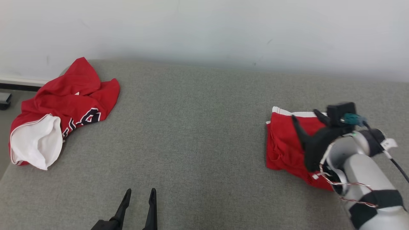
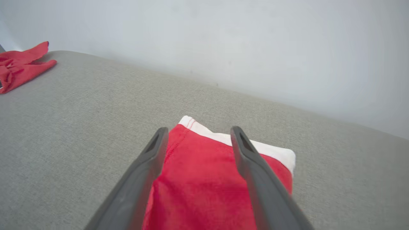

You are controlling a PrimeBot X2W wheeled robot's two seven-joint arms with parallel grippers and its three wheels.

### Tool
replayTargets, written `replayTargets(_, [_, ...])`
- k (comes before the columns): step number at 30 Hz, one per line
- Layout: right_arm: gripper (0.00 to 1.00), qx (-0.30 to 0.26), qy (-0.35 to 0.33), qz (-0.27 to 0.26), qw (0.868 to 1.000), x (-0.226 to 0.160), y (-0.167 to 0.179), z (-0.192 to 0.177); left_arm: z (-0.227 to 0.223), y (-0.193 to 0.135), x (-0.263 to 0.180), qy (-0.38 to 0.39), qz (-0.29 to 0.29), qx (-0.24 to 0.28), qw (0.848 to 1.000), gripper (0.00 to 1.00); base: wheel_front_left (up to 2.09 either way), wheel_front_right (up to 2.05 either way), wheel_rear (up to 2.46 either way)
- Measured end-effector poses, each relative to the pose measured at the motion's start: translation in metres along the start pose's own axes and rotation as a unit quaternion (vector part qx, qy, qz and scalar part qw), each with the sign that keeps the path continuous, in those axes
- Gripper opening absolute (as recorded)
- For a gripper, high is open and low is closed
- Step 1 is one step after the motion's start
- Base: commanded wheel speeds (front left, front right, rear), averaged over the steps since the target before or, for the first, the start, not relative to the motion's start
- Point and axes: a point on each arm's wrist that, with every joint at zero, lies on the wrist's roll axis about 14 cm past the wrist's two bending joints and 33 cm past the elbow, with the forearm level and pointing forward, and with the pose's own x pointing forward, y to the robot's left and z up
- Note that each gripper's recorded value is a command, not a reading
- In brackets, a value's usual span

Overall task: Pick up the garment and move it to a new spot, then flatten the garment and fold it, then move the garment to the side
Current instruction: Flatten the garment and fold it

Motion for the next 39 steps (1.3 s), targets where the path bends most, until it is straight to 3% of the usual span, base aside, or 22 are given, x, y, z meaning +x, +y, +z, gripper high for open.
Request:
replayTargets(4, [1.0,-0.011,0.014,-0.047,0.999,-0.018,-0.034,-0.021,0.003,-0.004,0.0,-0.005,-0.007,0.0,1.0,1.0,0.0,0.0,0.0])
replayTargets(7, [1.0,-0.01,0.032,-0.062,0.998,-0.025,-0.042,-0.041,0.005,-0.005,0.0,-0.009,-0.007,0.0,1.0,1.0,0.0,0.0,0.0])
replayTargets(8, [0.81,-0.011,0.036,-0.064,0.997,-0.026,-0.041,-0.046,0.005,-0.005,0.0,-0.009,-0.007,0.0,1.0,1.0,0.0,0.0,0.0])
replayTargets(10, [0.19,-0.009,0.038,-0.063,0.997,-0.025,-0.037,-0.054,0.005,-0.006,0.0,-0.008,-0.008,0.0,1.0,1.0,0.0,0.0,0.0])
replayTargets(11, [0.04,-0.007,0.043,-0.059,0.997,-0.023,-0.032,-0.058,0.005,-0.006,0.0,-0.008,-0.007,0.0,1.0,1.0,0.0,0.0,0.0])
replayTargets(12, [0.0,-0.006,0.049,-0.055,0.997,-0.022,-0.027,-0.064,0.005,-0.005,0.0,-0.009,-0.007,0.0,1.0,1.0,0.0,0.0,0.0])
replayTargets(25, [0.0,-0.019,0.104,0.045,0.993,-0.001,0.063,-0.107,0.011,0.005,-0.005,-0.017,0.009,0.005,1.0,1.0,0.0,0.0,0.0])
replayTargets(34, [0.0,-0.024,0.088,0.109,0.99,-0.003,0.113,-0.1,0.014,0.009,-0.009,-0.022,0.017,0.006,1.0,1.0,0.0,0.0,0.0])
replayTargets(35, [0.07,-0.023,0.079,0.114,0.99,-0.004,0.117,-0.096,0.014,0.01,-0.01,-0.022,0.017,0.006,1.0,1.0,0.0,0.0,0.0])
replayTargets(36, [0.35,-0.018,0.069,0.117,0.991,-0.004,0.119,-0.091,0.013,0.009,-0.01,-0.022,0.016,0.006,1.0,1.0,0.0,0.0,0.0])
replayTargets(37, [0.97,-0.012,0.056,0.121,0.991,-0.005,0.122,-0.084,0.014,0.009,-0.01,-0.022,0.015,0.007,1.0,1.0,0.0,0.0,0.0])
replayTargets(39, [1.0,0.002,0.027,0.124,0.992,-0.007,0.125,-0.069,0.016,0.008,-0.01,-0.026,0.015,0.007,1.0,1.0,0.0,0.0,0.0])
